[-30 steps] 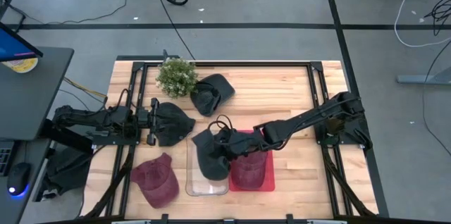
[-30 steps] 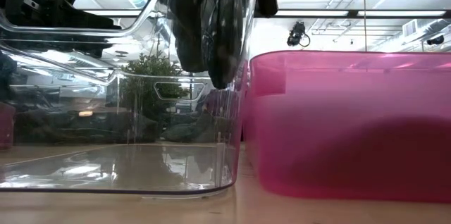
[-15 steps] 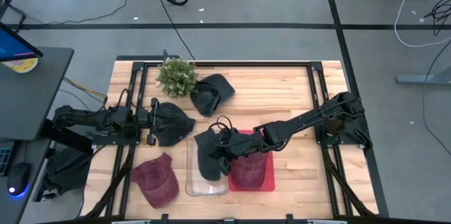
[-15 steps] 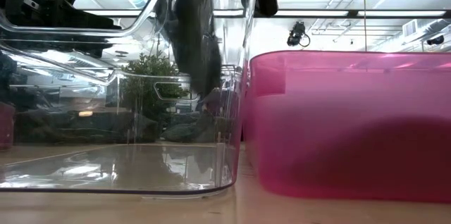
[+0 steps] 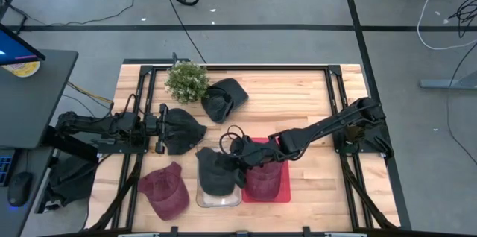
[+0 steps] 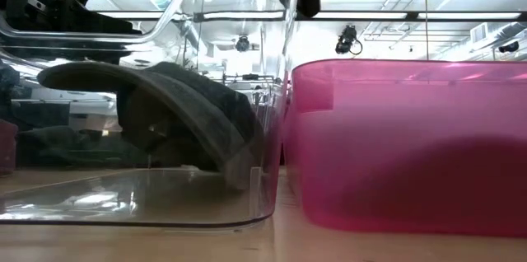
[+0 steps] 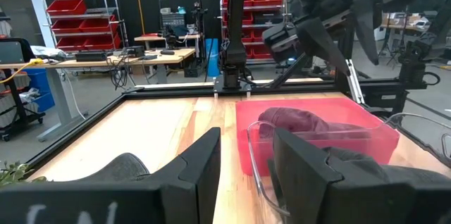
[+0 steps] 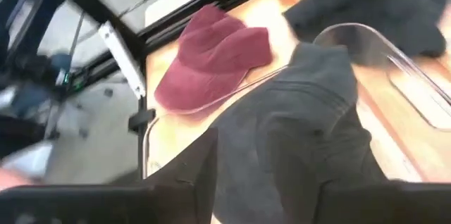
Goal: Pick & Place hat
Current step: Put the top right black cap into the transparent bin
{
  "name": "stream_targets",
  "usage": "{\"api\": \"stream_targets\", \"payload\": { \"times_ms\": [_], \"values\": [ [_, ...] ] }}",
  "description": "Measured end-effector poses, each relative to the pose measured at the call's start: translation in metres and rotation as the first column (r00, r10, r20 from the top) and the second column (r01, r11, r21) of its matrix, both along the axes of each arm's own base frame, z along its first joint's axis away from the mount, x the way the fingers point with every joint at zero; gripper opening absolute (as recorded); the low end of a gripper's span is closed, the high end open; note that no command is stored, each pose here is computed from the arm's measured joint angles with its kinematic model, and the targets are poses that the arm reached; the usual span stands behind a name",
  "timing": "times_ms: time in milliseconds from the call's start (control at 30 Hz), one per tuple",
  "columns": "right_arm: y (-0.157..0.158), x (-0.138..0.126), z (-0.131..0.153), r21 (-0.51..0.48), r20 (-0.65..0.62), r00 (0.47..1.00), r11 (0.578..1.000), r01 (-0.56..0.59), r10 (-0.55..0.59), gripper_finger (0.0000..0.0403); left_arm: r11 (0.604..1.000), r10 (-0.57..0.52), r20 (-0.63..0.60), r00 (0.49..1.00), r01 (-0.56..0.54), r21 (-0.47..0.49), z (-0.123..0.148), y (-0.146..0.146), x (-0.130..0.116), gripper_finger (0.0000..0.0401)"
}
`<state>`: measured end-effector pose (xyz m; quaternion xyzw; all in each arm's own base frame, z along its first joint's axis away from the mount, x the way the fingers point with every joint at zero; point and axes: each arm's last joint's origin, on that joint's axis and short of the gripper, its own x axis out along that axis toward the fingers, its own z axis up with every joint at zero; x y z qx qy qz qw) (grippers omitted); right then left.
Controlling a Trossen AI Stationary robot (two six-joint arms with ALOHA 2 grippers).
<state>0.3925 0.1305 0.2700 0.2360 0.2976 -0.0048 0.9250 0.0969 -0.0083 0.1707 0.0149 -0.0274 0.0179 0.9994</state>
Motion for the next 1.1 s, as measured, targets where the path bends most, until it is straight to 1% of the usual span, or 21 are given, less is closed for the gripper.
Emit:
{"api": "stream_targets", "payload": {
  "times_ms": [67, 133, 200, 267, 367, 433, 500, 567, 633, 667, 733, 833, 900, 967, 1033, 1100],
  "values": [
    [0.001, 0.0, 0.0, -0.034, -0.001, 0.995, 0.995, -0.098, 0.098, 0.0139, 1.0, 0.0, 0.0, 1.0, 0.0, 0.0, 0.0, 0.0, 0.0, 0.0135],
    [0.003, -0.001, -0.001, -0.08, -0.009, 0.983, 0.98, -0.181, 0.181, 0.0142, 1.0, 0.0, 0.0, 1.0, 0.0, 0.0, 0.0, 0.0, 0.0, 0.0135],
    [0.004, -0.002, -0.002, -0.126, -0.014, 0.975, 0.967, -0.223, 0.223, 0.0144, 1.0, 0.0, 0.0, 1.0, 0.0, 0.0, 0.0, 0.0, 0.0, 0.0135],
    [0.004, -0.002, -0.002, -0.177, -0.012, 0.975, 0.959, -0.221, 0.222, 0.0144, 1.0, 0.0, 0.0, 1.0, 0.0, 0.0, 0.0, 0.0, 0.0, 0.0135],
    [0.001, 0.001, -0.004, -0.246, 0.006, 0.987, 0.957, -0.157, 0.163, 0.0144, 1.0, 0.0, 0.0, 1.0, 0.0, 0.0, 0.0, 0.0, 0.0, 0.0135],
    [-0.001, 0.004, -0.008, -0.281, 0.001, 0.99, 0.95, -0.135, 0.14, 0.0144, 1.0, 0.0, 0.0, 1.0, 0.0, 0.0, 0.0, 0.0, 0.0, 0.0135],
    [-0.002, 0.011, -0.014, -0.298, 0.023, 0.989, 0.946, -0.131, 0.144, 0.0144, 1.0, 0.0, 0.0, 1.0, 0.0, 0.0, 0.0, 0.0, 0.0, 0.0135],
    [-0.001, 0.013, -0.019, -0.322, 0.015, 0.987, 0.935, -0.149, 0.162, 0.0144, 1.0, 0.0, 0.0, 1.0, 0.0, 0.0, 0.0, 0.0, 0.0, 0.0135],
    [-0.001, 0.022, -0.021, -0.326, 0.084, 0.982, 0.936, -0.132, 0.168, 0.0144, 1.0, -0.001, 0.002, 1.0, 0.001, 0.0, 0.0, 0.0, 0.0, 0.0135],
    [-0.001, 0.022, -0.023, -0.336, 0.074, 0.982, 0.932, -0.138, 0.172, 0.0144, 1.0, -0.001, 0.003, 1.0, 0.001, -0.001, 0.0, 0.0, 0.0, 0.0135],
    [-0.001, 0.031, -0.03, -0.349, 0.116, 0.977, 0.928, -0.129, 0.18, 0.0144, 1.0, -0.001, -0.003, 1.0, 0.001, 0.0, 0.0, 0.0, 0.0, 0.0135],
    [-0.002, 0.039, -0.052, -0.38, 0.079, 0.978, 0.913, -0.148, 0.191, 0.0144, 1.0, -0.005, -0.007, 1.0, 0.005, 0.001, 0.0, 0.0, 0.001, 0.0135],
    [-0.005, 0.044, -0.07, -0.379, 0.035, 0.981, 0.911, -0.166, 0.193, 0.0144, 1.0, -0.012, -0.01, 1.0, 0.012, 0.002, -0.001, -0.001, 0.002, 0.0135],
    [-0.009, 0.049, -0.088, -0.337, -0.007, 0.977, 0.919, -0.202, 0.212, 0.0144, 1.0, -0.016, -0.021, 1.0, 0.016, 0.003, -0.002, -0.001, 0.002, 0.0135],
    [-0.015, 0.052, -0.104, -0.243, -0.066, 0.962, 0.931, -0.272, 0.264, 0.0144, 1.0, -0.018, -0.022, 1.0, 0.018, 0.003, -0.002, -0.001, 0.002, 0.0135],
    [-0.021, 0.053, -0.115, -0.15, -0.116, 0.948, 0.938, -0.313, 0.297, 0.0144, 1.0, -0.018, -0.02, 1.0, 0.018, 0.003, -0.001, -0.001, 0.002, 0.0135]
  ]
}}
